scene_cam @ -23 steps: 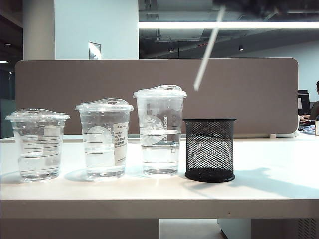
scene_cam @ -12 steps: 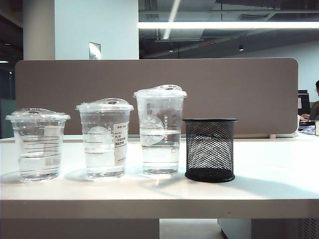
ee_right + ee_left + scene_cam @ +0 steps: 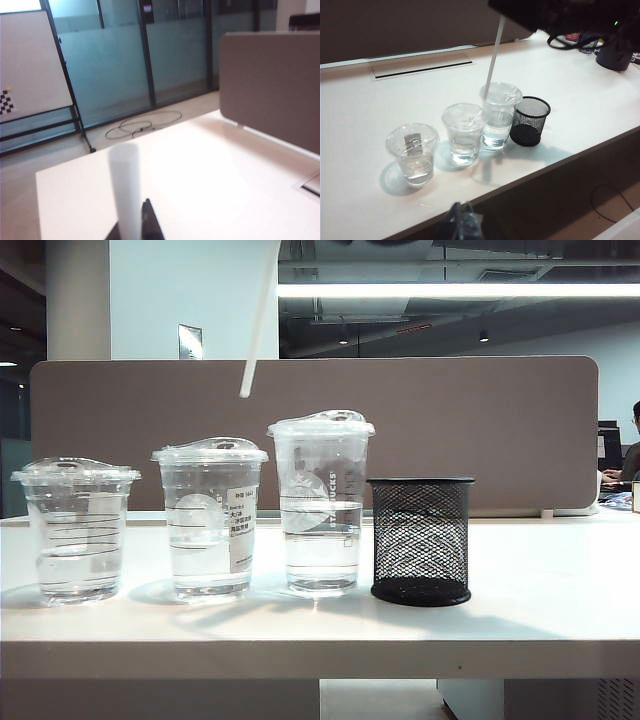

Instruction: Pick up the straw and insert it into the medium coffee cup.

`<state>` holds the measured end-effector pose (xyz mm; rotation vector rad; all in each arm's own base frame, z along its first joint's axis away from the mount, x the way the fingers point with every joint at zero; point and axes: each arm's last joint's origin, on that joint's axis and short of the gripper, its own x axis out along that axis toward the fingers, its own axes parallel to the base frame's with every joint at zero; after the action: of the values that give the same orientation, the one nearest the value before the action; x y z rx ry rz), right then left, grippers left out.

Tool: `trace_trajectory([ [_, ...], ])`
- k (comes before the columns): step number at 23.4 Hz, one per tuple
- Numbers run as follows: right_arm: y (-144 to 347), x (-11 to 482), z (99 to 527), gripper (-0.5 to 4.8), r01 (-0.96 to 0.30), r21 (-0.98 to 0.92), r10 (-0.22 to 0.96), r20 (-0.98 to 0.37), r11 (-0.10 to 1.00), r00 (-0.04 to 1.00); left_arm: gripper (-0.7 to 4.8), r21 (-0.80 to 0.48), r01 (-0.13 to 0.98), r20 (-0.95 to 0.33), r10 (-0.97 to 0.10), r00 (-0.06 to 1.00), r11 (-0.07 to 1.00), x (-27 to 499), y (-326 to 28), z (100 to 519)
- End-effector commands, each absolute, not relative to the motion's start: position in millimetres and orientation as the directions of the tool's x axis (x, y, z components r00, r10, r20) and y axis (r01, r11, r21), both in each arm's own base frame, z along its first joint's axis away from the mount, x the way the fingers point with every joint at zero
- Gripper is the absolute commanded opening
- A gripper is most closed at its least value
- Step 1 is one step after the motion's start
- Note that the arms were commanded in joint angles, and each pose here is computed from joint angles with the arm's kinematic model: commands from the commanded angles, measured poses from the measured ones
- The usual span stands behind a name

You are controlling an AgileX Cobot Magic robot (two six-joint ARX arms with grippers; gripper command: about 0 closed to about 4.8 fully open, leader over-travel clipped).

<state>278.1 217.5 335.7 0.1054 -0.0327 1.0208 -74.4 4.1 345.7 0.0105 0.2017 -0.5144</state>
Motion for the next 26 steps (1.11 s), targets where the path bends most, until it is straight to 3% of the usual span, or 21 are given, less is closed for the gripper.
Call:
trace_trajectory([
  [1,224,275,337,0.17,-0.86,0.06,0.854,0.099,0.506,0.51,-0.01,-0.021,0.495,-0.179,-0.49,0.853,0.869,-75,4,348],
  [26,242,288,299,0.17,-0.853,0.085,0.857,-0.031,0.515,0.514,-0.01,-0.01,0.497,-0.179,-0.49,0.853,0.868,-75,4,347],
])
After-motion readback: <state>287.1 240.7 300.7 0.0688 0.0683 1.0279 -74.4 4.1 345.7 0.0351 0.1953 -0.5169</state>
